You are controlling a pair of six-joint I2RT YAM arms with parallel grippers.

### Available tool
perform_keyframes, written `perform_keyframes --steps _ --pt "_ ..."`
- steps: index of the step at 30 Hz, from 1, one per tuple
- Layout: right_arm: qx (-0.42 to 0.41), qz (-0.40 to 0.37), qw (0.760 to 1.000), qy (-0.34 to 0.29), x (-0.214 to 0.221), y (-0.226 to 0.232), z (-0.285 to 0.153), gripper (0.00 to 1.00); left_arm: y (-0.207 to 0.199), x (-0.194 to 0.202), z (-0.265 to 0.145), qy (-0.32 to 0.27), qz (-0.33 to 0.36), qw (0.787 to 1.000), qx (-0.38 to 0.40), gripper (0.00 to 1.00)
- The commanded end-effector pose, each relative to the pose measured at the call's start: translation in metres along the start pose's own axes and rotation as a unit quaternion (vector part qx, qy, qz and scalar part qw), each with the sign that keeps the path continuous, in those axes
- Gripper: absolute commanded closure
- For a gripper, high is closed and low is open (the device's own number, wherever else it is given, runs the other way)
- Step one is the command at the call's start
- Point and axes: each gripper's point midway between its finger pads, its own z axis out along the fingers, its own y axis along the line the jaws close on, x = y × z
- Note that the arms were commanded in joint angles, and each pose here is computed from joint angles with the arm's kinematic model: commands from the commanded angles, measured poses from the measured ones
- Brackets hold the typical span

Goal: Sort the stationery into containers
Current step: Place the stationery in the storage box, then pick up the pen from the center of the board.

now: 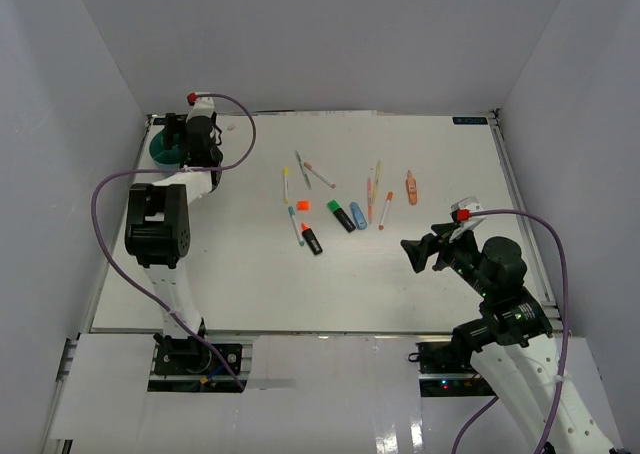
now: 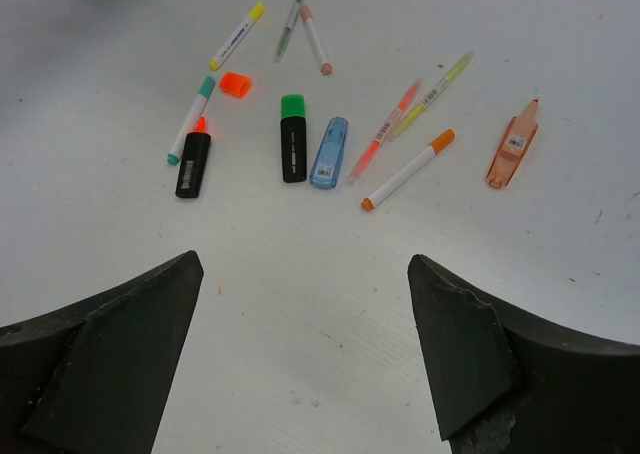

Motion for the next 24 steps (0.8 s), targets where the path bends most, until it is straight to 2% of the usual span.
perform_keyframes --steps 1,13,15,19,21,22,24 --pt "-0.009 -0.012 1.0 -0.017 -0.008 0.003 0.0 0.1 0.023 -0.049 -0.002 -0.033 -0.059 0.998 0.001 0.07" --pt "-0.01 -0.013 1.0 -0.017 -0.007 0.003 0.001 0.1 0.012 -0.053 -0.004 -0.017 -0.093 0.995 0.045 0.06" --pt "-0.011 -0.013 1.0 -0.017 -0.008 0.004 0.001 0.1 0.01 -0.054 -0.006 -0.01 -0.108 0.993 0.055 0.1" --pt "-0.012 -0.013 1.0 -0.02 -0.009 0.004 0.0 0.1 0.011 -0.078 -0.023 -0.017 -0.157 0.983 0.098 0.1" --pt "-0.01 -0.015 1.0 -0.022 -0.01 0.004 0.0 0.1 0.008 -0.078 -0.032 0.004 -0.171 0.978 0.119 0.09" --pt "-0.009 -0.013 1.0 -0.022 -0.01 0.003 0.001 0.1 0.009 -0.093 -0.041 0.001 -0.206 0.969 0.139 0.07" --pt "-0.009 -0.01 1.0 -0.021 -0.012 0.003 0.001 0.1 0.004 -0.089 -0.054 0.03 -0.216 0.962 0.165 0.04"
